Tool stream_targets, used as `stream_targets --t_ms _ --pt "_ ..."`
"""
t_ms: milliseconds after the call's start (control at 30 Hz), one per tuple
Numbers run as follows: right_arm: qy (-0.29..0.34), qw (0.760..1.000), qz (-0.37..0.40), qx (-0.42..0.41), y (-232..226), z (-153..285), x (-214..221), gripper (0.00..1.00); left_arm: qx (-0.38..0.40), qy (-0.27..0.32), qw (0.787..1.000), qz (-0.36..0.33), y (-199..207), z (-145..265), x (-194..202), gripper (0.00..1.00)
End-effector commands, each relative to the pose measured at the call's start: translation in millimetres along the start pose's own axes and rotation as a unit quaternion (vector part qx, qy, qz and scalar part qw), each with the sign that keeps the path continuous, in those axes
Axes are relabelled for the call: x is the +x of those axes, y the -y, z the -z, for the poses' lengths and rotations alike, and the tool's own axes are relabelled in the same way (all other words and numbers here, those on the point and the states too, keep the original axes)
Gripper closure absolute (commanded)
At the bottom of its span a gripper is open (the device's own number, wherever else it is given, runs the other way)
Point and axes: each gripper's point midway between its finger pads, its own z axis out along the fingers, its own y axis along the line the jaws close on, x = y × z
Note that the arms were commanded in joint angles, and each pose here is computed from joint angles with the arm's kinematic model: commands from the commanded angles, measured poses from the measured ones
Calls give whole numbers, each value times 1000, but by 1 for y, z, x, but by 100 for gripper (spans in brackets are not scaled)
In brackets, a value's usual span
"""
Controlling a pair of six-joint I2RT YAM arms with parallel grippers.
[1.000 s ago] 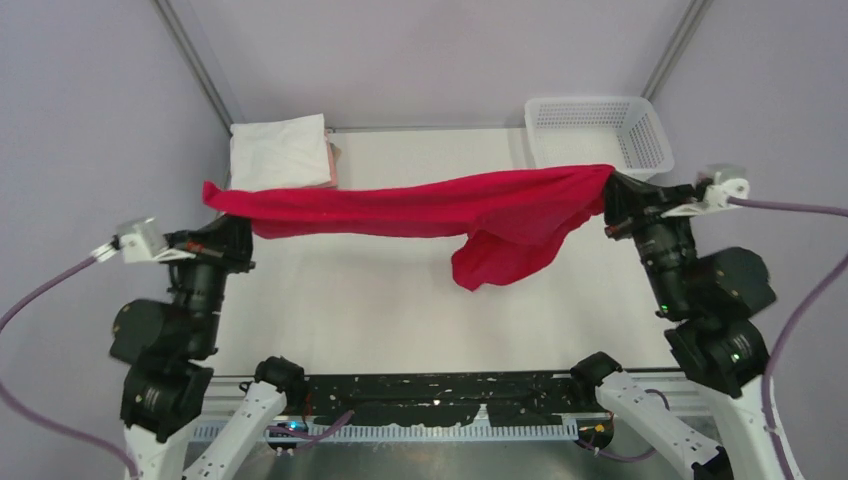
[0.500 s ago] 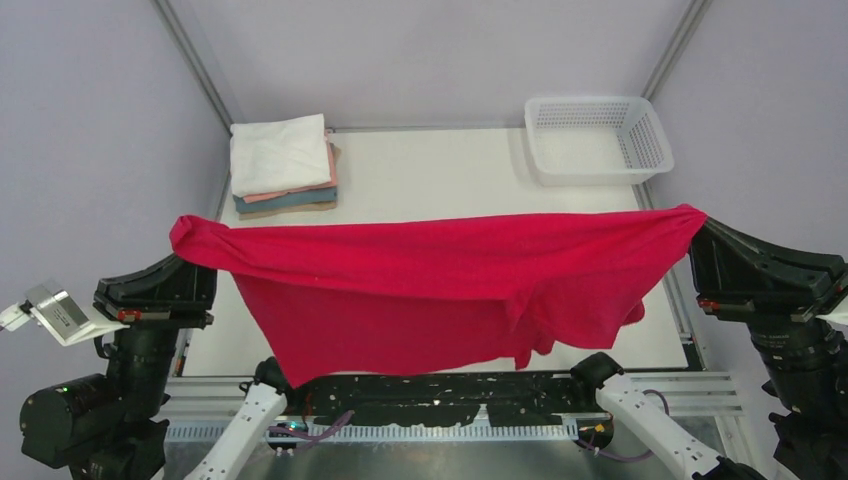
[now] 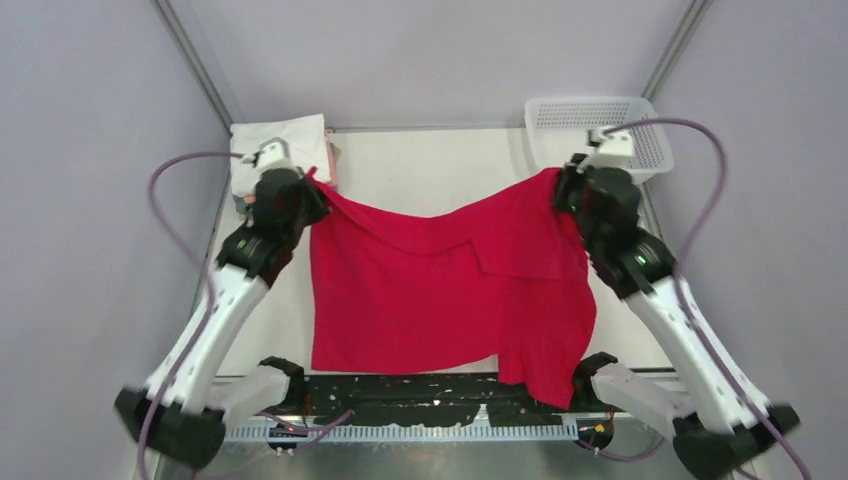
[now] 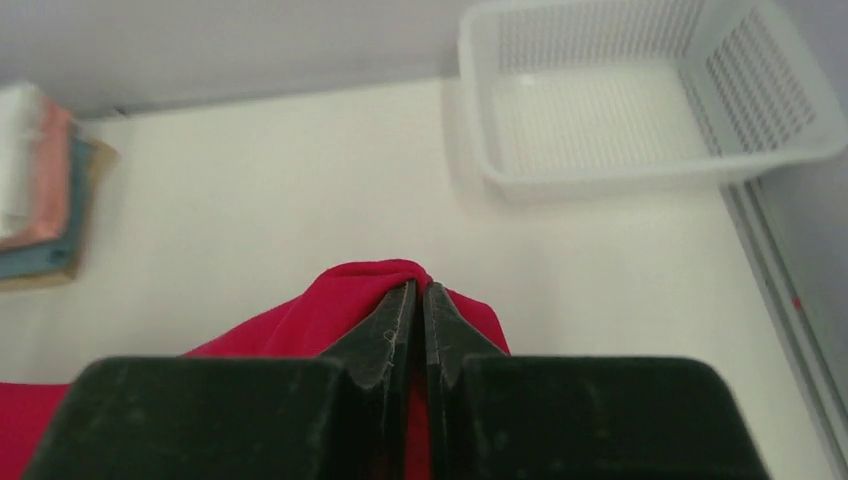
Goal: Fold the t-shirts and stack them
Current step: Flatten out the tshirt
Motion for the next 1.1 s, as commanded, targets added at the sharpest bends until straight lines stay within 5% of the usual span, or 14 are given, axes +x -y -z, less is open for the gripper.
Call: stream_targets --t_ms 0,33,67,167,200,233,300,700,867,1067 --pt "-128 982 -16 135 52 -92 122 89 -163 -161 973 -15 -57 -87 98 100" --pt "-156 979 -33 123 51 -103 146 86 -168 -195 966 -9 -58 -102 114 97" --pt "-177 974 -37 134 61 -123 171 82 -168 -227 959 -8 -58 -116 132 84" --pt "-212 968 -32 128 61 -155 203 53 -152 -267 952 -8 -51 -150 158 17" --pt "-234 963 -24 132 64 -163 220 40 -152 -270 951 -9 -48 -158 158 4" --pt "-230 965 -19 126 60 -172 212 19 -156 -271 950 -12 -48 -163 157 1" --pt "-242 961 -9 136 62 -180 216 1 -157 -265 951 -16 -45 -168 149 0" --pt "-197 964 -118 134 66 -104 202 5 -107 -283 953 17 -49 -84 173 0" --pt "-196 966 -151 80 59 -66 215 5 -122 -334 934 21 -71 -19 217 0" --pt "-201 959 -141 142 85 -34 231 5 -149 -392 908 6 -99 70 265 0"
